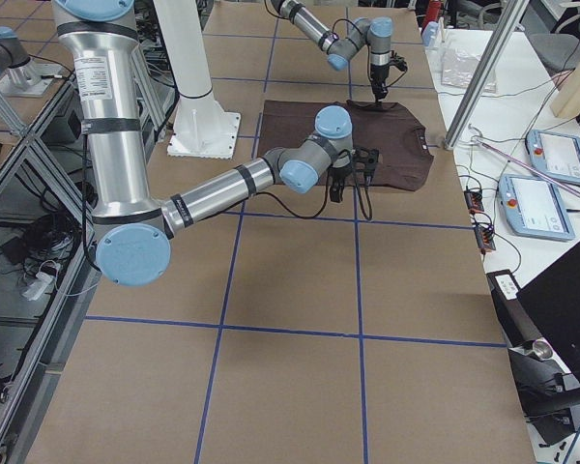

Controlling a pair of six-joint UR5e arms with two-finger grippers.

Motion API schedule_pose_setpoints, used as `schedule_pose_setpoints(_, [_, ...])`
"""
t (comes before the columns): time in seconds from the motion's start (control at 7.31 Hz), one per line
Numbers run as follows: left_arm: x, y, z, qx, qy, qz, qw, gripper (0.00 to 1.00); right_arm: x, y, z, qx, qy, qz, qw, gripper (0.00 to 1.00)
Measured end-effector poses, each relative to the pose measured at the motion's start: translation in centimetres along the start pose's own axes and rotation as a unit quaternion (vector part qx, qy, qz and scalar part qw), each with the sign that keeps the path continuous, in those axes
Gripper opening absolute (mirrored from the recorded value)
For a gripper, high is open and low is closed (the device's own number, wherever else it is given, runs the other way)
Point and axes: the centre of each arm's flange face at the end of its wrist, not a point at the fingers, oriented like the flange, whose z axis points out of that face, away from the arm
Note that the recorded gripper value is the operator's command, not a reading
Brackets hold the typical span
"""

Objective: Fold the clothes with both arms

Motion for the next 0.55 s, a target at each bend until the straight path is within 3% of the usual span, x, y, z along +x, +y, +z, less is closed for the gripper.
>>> schedule_pose_setpoints(0.14, [0.2,0.3,0.3,0.003,-0.001,0.002,1.0,0.5,0.0,0.0,0.0,0.0,0.0,0.0,1.0,1.0])
schedule_pose_setpoints(0.27, [0.5,0.5,0.2,0.005,0.001,0.004,1.0,0.56,-0.1,0.0,0.0,0.0,0.0,0.0,1.0,1.0])
schedule_pose_setpoints(0.55, [1.9,1.4,-1.5,0.007,0.017,0.01,0.9998,0.59,-0.9,0.9,0.7,-0.007,-0.002,0.001,1.0,1.0])
